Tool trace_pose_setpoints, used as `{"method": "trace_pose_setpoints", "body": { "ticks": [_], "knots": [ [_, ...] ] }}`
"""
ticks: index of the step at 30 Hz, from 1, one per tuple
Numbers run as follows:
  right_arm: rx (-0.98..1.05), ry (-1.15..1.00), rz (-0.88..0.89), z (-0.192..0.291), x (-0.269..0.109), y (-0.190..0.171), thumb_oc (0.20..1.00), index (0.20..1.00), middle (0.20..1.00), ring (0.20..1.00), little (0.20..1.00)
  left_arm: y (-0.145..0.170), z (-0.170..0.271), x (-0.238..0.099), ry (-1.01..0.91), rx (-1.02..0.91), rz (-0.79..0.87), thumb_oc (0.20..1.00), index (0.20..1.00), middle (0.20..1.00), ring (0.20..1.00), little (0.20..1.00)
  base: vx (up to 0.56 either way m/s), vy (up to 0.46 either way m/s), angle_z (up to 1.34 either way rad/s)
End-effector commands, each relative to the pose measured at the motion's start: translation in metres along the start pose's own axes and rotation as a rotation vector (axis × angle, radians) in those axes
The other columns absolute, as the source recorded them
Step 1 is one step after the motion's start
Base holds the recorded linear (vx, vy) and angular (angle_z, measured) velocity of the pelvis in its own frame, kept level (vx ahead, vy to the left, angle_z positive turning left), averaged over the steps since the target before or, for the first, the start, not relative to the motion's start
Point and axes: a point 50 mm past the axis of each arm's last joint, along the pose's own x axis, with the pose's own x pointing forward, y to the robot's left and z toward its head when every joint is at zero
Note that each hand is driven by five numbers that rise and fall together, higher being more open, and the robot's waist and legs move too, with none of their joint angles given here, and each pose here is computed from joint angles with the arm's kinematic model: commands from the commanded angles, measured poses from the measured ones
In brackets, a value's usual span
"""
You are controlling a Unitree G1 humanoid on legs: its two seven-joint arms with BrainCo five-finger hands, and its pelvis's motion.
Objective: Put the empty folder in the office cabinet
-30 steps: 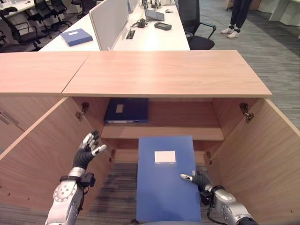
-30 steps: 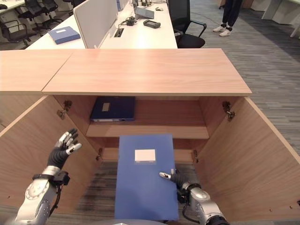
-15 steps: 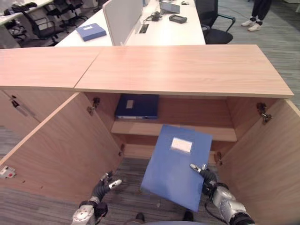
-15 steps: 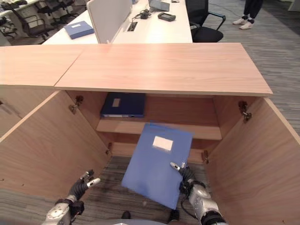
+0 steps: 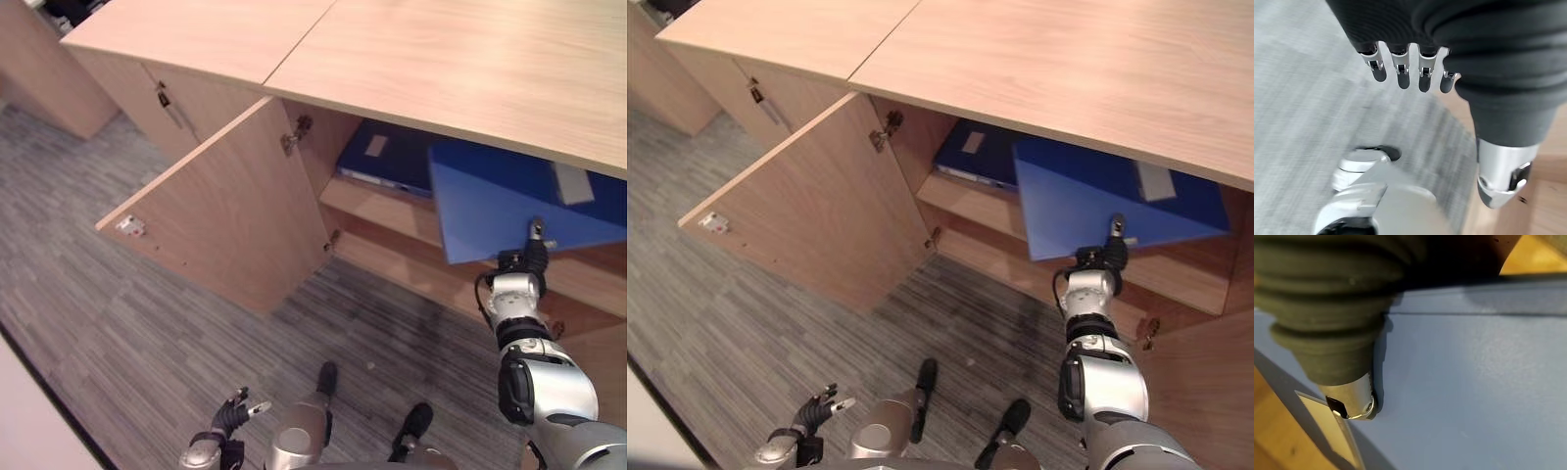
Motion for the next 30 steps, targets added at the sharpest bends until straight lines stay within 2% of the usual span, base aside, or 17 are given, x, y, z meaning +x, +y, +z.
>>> {"method": "trace_pose_setpoints", "body": {
  "ticks": [1,6,11,14,20,30],
  "knots": [
    [0.036,-0.068,0.011,0.009,-0.001,-0.002,0.200,0.200,0.200,0.200,0.200,0.007,0.003,-0.001,-0.025,0.070,0.004,1.000,1.000,1.000,1.000,1.000,0.17,0.139,0.24],
    [0.150,-0.112,-0.099,0.019,0.001,-0.021,0.200,0.200,0.200,0.200,0.200,0.021,-0.011,-0.007,0.023,0.075,0.066,1.000,1.000,1.000,1.000,1.000,0.16,0.192,0.29],
    [0.217,-0.162,-0.181,0.040,0.007,-0.037,0.200,0.200,0.200,0.200,0.200,0.028,0.000,-0.006,-0.011,0.122,0.071,1.000,1.000,1.000,1.000,1.000,0.09,0.232,0.32],
    [0.243,-0.186,-0.194,0.047,0.008,-0.038,0.200,0.200,0.200,0.200,0.200,0.035,0.023,-0.002,-0.087,0.158,0.086,1.000,1.000,1.000,1.000,1.000,0.12,0.329,0.39],
    [0.253,-0.204,-0.176,0.044,0.003,-0.033,0.200,0.200,0.200,0.200,0.200,0.042,0.025,-0.001,-0.082,0.183,0.118,1.000,1.000,1.000,1.000,1.000,0.17,-0.228,-0.13],
    [0.166,-0.222,-0.132,0.048,0.001,-0.037,0.200,0.200,0.200,0.200,0.200,0.032,-0.025,-0.011,0.091,0.148,0.112,1.000,1.000,1.000,1.000,1.000,0.11,-0.212,-0.24]
  ]
}}
